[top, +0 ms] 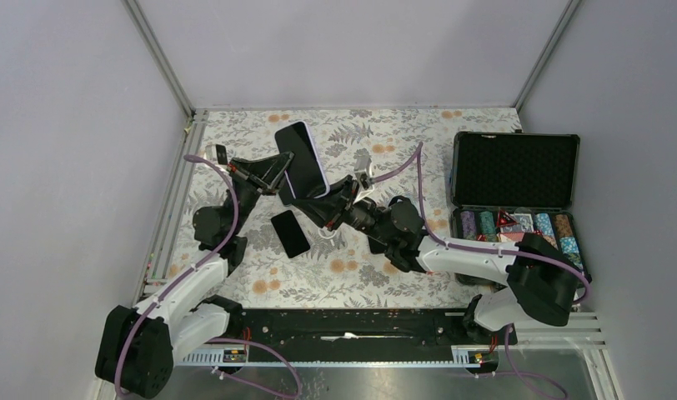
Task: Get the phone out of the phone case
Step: Remove the phone case from the phone.
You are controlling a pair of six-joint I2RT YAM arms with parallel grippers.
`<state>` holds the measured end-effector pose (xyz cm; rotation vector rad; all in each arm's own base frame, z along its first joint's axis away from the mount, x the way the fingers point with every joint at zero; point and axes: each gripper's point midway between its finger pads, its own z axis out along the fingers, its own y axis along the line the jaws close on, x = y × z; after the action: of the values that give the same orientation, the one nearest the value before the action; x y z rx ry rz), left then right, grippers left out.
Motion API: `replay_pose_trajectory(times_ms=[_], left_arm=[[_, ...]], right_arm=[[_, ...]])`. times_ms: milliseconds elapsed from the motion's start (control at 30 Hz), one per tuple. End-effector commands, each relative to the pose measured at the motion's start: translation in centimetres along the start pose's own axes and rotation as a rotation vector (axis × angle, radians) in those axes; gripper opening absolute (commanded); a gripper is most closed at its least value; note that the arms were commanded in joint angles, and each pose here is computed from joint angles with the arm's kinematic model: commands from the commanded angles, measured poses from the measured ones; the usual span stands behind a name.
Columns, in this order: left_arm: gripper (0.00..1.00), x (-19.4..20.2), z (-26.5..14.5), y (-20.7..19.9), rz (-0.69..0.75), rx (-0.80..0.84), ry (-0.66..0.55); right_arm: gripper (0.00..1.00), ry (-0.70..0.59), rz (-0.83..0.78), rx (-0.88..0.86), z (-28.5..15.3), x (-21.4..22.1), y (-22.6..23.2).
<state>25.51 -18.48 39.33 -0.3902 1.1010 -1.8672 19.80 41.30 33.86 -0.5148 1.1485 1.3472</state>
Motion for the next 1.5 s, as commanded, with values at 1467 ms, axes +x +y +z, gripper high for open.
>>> replay_pose_trajectory(times_ms=[1467], left_arm=[[0.00,0.3,1.6,-2.7,0.004,-0.138,0.081]], right_arm=[[0.37,0.245,-0.444,0.020,-4.7,0.7,-5.7]])
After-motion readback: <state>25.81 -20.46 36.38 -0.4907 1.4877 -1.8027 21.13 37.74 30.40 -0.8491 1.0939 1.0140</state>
